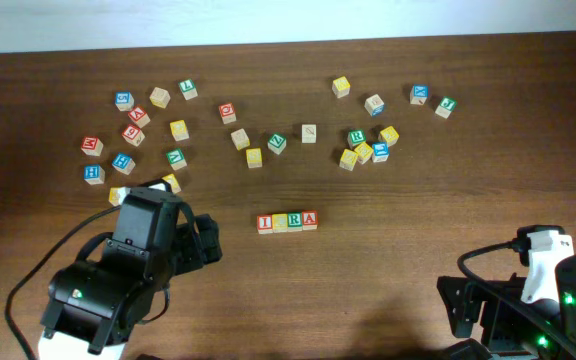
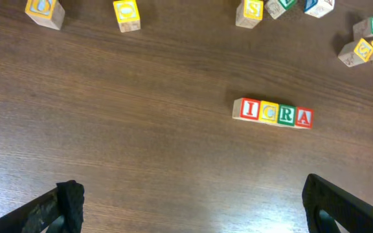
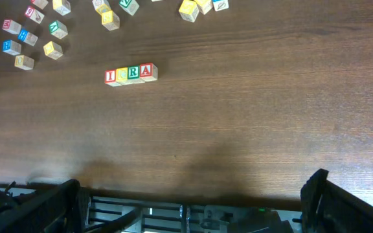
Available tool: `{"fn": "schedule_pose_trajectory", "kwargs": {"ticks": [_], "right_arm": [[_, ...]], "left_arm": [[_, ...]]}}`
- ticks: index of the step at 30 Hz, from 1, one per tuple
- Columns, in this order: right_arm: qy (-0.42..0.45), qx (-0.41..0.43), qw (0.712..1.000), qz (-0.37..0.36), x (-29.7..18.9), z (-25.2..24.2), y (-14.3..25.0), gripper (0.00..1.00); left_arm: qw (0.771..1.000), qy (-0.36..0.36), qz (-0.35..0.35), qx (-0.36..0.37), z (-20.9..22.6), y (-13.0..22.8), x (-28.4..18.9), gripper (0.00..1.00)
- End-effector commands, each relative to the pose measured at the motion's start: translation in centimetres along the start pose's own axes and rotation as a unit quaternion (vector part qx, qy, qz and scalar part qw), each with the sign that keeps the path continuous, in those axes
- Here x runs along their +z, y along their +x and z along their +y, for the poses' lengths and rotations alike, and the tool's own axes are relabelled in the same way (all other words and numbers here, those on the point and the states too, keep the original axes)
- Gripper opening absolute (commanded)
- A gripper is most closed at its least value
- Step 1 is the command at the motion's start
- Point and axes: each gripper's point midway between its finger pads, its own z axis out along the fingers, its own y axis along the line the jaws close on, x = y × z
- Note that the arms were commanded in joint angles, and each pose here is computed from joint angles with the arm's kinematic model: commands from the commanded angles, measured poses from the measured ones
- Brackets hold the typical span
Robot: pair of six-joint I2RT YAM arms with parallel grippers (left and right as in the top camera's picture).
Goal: Spell out ICRA
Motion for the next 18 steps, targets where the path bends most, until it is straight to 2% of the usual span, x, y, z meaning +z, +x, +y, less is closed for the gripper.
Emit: {"fn": "schedule_pose_trajectory", "kwargs": {"ticks": [1,18], "right_arm": [[0.008,0.002,1.000,-0.002,0.03,-0.32,-0.01,0.98],[0.009,0.002,1.000,-0.002,0.04,-0.32,-0.01,0.98]], "left_arm": [[1.000,-0.012,-0.007,-0.004,0.43,-0.10,0.09,0.99],[1.000,-0.012,-0.007,-0.004,0.44,-0.10,0.09,0.99]]}}
